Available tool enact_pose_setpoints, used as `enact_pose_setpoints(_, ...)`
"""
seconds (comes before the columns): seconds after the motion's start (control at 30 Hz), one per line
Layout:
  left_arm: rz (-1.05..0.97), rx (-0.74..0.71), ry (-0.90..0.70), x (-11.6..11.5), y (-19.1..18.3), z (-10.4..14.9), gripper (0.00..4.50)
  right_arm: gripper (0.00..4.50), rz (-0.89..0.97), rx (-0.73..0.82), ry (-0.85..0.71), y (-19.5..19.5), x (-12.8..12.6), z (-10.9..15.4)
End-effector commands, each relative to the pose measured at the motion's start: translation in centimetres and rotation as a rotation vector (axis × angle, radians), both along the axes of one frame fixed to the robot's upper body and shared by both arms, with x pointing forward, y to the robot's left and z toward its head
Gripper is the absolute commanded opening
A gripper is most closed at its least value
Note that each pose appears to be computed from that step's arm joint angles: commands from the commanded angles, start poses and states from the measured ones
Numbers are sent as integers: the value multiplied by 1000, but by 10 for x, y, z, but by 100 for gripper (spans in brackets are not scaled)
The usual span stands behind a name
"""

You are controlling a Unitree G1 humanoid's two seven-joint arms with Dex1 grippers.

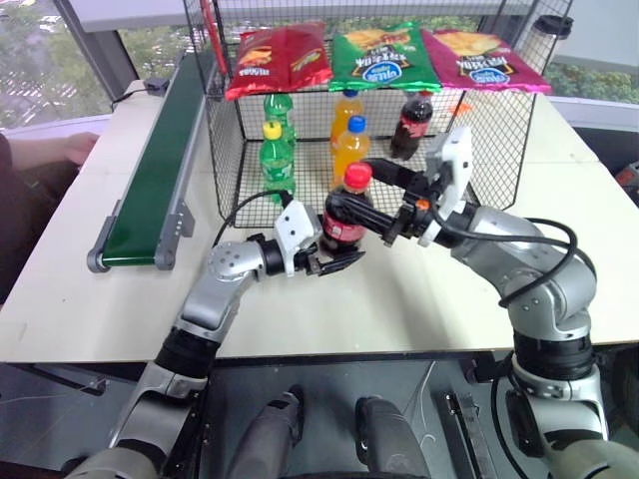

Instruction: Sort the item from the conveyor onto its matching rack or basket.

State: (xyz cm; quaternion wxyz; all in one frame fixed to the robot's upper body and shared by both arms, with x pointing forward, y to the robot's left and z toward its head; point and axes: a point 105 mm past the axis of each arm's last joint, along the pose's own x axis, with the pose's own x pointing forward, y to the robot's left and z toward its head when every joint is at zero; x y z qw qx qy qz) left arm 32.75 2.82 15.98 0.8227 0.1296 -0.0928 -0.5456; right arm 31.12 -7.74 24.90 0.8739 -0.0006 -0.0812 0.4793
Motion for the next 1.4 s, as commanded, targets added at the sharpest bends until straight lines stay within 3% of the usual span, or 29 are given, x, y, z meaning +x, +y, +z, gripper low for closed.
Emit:
enact_pose_setpoints(0.03, -46, -27, -81, -7, -9, 18, 300, 424, -6, 14, -49, 0, 0, 12)
enact_pose_setpoints(0.1, -46, -30, -81, -7, -10, 19, 300, 368, -4, 12, -50, 1, 1, 12)
enact_pose_setpoints(0.27, -42, -39, -84, -7, -11, 20, 300, 135, 10, 10, -50, 2, -1, 10)
enact_pose_setpoints(0.3, -42, -41, -83, -8, -11, 20, 300, 121, 12, 9, -49, 2, -1, 10)
enact_pose_setpoints(0.47, -37, -45, -66, -7, -11, 20, 300, 121, 5, 2, -46, 1, -1, 9)
enact_pose_setpoints(0.57, -37, -53, -43, -6, -9, 20, 443, 121, -11, 4, -48, -1, 1, 11)
enact_pose_setpoints(0.9, 15, -13, 15, -8, 8, 14, 443, 121, -135, -5, -77, -19, 15, 20)
enact_pose_setpoints(1.1, 54, 27, 113, -24, 36, -1, 443, 121, -401, -9, -116, -59, 52, 31)
enact_pose_setpoints(1.4, 284, -93, 112, -8, 54, 5, 443, 121, -644, 34, -149, -97, 99, 39)
